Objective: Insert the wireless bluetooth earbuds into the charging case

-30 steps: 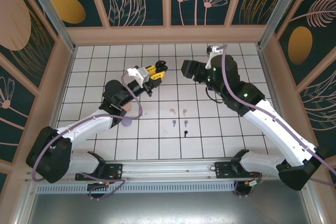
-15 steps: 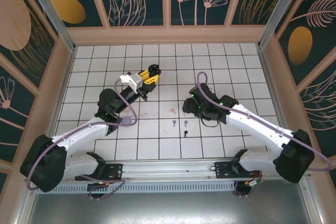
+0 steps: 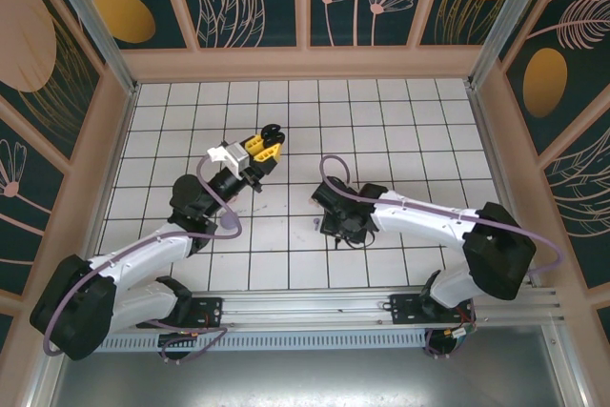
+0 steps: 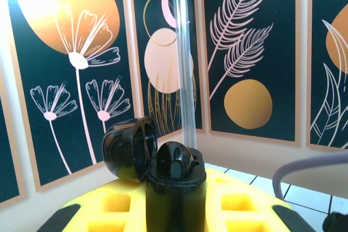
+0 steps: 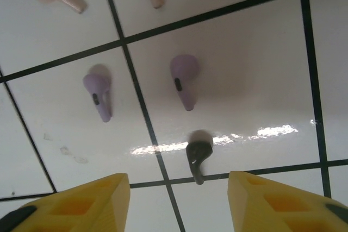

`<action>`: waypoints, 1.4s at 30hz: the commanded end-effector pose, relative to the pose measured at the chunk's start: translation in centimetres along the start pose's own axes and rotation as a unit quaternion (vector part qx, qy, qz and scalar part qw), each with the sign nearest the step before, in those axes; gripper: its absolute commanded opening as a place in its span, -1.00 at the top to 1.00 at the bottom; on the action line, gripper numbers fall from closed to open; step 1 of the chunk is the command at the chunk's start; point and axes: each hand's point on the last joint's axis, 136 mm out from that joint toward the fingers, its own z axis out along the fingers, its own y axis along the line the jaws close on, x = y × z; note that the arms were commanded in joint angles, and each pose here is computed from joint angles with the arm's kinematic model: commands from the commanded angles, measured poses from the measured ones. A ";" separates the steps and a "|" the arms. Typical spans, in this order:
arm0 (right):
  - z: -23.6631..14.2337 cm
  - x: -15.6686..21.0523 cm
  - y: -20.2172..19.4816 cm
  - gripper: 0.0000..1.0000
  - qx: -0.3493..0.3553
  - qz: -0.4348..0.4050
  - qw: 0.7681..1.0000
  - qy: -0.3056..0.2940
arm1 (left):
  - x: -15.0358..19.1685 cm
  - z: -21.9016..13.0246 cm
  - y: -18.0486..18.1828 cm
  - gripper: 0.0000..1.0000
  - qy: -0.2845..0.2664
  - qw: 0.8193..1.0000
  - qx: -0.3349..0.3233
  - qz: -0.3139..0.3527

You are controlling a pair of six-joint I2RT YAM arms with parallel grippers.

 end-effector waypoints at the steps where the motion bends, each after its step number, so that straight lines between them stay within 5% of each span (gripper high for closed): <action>1: 1.1 1.2 -1.4 0.04 0.037 0.011 0.999 0.020 | -1.6 -0.4 -0.3 1.00 -0.033 0.999 0.001 0.000; 42: 4.6 1.1 -1.5 0.31 0.092 -0.015 0.995 0.032 | -0.6 -0.4 -0.3 1.00 -0.029 1.000 0.004 0.003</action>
